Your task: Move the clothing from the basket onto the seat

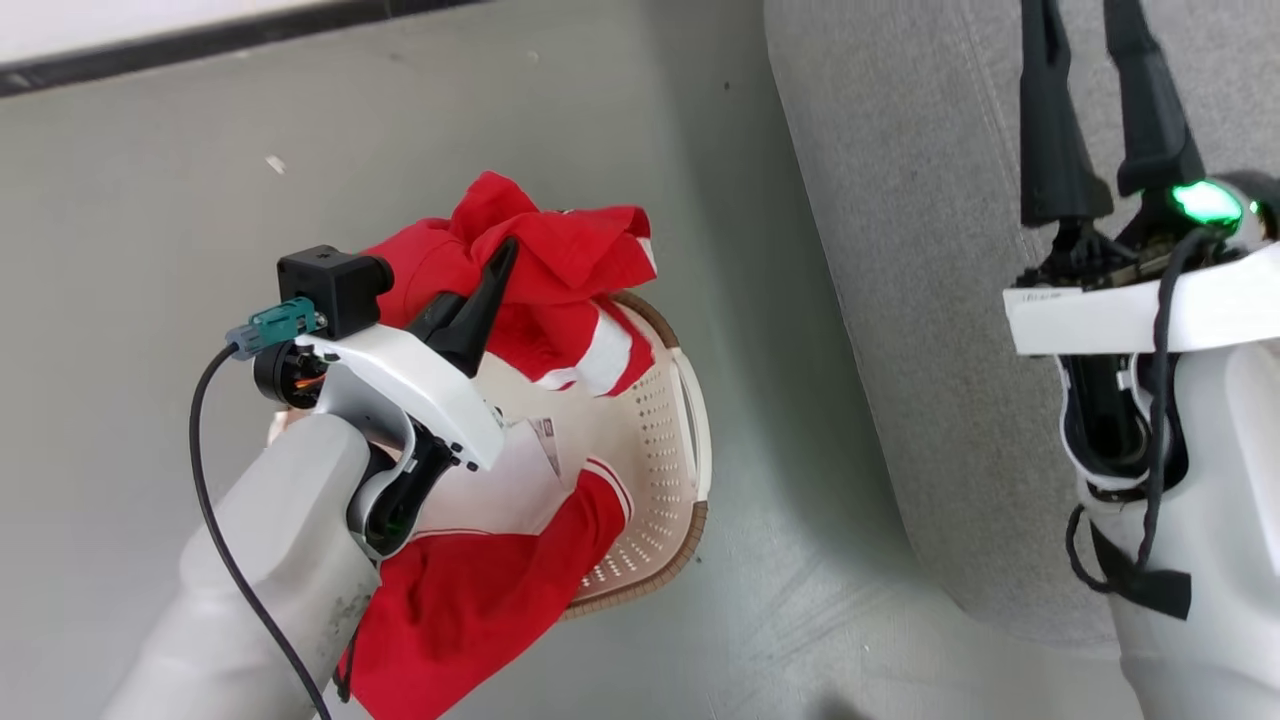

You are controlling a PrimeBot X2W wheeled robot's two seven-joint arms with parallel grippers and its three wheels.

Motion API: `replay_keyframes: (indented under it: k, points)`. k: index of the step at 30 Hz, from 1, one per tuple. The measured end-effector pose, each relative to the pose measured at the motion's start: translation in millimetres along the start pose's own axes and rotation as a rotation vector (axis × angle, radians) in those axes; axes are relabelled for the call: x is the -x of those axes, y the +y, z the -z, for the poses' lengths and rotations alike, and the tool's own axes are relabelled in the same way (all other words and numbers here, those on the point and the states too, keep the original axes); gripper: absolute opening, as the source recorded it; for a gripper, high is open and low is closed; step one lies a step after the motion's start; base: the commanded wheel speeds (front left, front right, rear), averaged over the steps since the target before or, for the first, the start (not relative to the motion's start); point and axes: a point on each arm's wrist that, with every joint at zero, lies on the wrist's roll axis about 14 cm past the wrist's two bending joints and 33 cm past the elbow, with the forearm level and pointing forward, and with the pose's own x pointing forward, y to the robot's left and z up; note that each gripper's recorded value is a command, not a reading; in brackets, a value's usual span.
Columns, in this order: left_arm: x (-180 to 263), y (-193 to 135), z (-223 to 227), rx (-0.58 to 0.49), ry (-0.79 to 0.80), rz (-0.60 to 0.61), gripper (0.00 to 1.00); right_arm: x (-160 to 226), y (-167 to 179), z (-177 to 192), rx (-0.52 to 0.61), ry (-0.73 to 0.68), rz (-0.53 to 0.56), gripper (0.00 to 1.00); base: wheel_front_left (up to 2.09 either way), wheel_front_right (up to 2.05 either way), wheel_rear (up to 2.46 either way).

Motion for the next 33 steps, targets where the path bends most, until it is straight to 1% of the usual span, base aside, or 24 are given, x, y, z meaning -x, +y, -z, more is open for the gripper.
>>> replay_keyframes:
  k: [3,8,12,16,26,33]
  points:
    - [8.6,-9.0,-17.6,-0.052,-0.037,0.021,0.00,7.8,0.9,-1.5,-0.007,0.012,0.009,1.00,0.00,0.00,0.00]
    - [22.9,-20.6,-49.6,-0.140,-0.104,0.039,0.00,11.1,12.6,-13.3,-0.007,-0.003,-0.015,1.00,0.00,0.00,0.00]
    - [35.1,-42.6,-79.9,-0.189,-0.176,0.070,0.00,19.7,22.7,-19.9,-0.017,0.000,-0.031,1.00,0.00,0.00,0.00]
    - [46.7,-55.0,-100.5,-0.234,-0.220,0.082,0.00,27.7,40.3,-22.0,-0.040,0.011,-0.070,1.00,0.00,0.00,0.00]
    - [72.8,-98.6,-139.6,-0.338,-0.307,0.135,0.00,48.7,54.5,-33.5,-0.070,0.018,-0.088,1.00,0.00,0.00,0.00]
    - [89.4,-131.4,-165.0,-0.386,-0.373,0.176,0.00,68.3,78.5,-23.7,-0.076,0.075,-0.145,1.00,0.00,0.00,0.00]
